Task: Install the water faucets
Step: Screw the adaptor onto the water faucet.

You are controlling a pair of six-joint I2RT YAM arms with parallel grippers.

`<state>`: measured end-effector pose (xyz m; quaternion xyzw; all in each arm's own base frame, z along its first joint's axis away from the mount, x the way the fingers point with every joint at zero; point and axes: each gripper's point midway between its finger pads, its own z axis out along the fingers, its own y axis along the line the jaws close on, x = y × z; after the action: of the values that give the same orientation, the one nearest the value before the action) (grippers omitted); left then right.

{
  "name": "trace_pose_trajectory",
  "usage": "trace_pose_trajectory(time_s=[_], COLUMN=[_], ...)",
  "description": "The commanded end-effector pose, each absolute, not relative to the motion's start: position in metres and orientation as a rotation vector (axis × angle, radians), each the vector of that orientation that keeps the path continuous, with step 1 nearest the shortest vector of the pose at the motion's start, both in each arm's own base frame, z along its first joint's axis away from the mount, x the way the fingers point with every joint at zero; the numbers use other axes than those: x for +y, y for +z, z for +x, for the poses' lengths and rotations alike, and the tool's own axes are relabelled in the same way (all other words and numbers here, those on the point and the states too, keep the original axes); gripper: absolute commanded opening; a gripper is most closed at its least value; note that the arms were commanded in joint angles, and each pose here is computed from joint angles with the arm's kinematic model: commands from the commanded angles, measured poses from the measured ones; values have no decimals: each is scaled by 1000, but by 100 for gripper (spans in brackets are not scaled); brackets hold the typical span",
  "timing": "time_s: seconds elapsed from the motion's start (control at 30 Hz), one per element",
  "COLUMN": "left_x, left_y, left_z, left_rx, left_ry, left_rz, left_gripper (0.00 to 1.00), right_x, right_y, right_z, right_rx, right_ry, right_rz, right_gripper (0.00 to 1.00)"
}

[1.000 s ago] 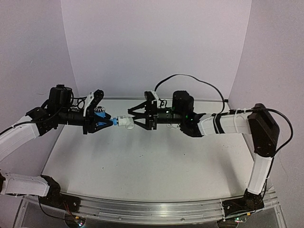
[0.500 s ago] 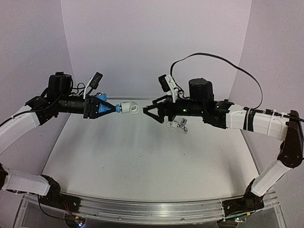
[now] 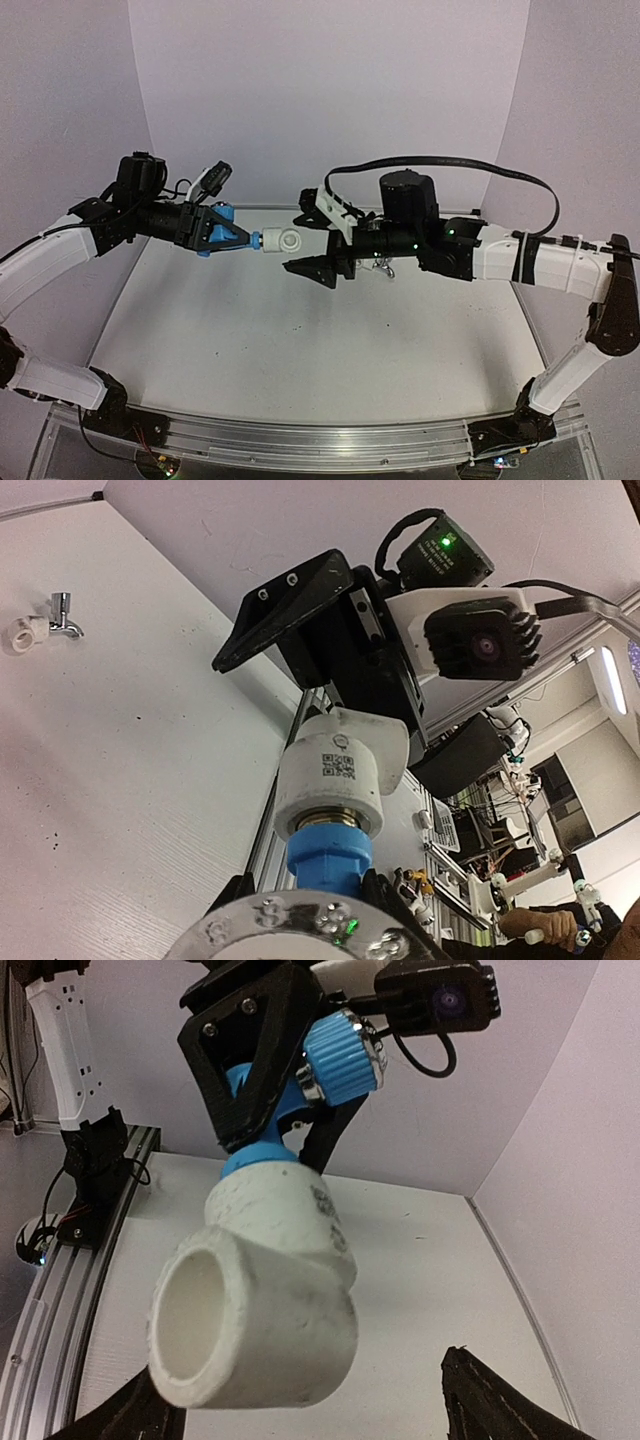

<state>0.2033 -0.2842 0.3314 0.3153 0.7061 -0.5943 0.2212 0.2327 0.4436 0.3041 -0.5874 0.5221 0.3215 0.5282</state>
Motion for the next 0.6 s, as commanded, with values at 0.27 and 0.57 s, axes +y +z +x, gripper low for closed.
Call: trace_pose_trajectory(time_s=[0.27,0.57], left_x=[-288,-281], left_y=[348,363], left_z=[205,228], left_rx=[1867,1659], left_ry=[-1656,-1269], left_rz=[930,1021], left_gripper=[0,0], right_x=[471,490], right_y=[346,350], right_z=[217,214], right_rx=[1119,1395], right_ry=[915,1351], right_rz=[-1387,-1209], right_gripper=[56,6])
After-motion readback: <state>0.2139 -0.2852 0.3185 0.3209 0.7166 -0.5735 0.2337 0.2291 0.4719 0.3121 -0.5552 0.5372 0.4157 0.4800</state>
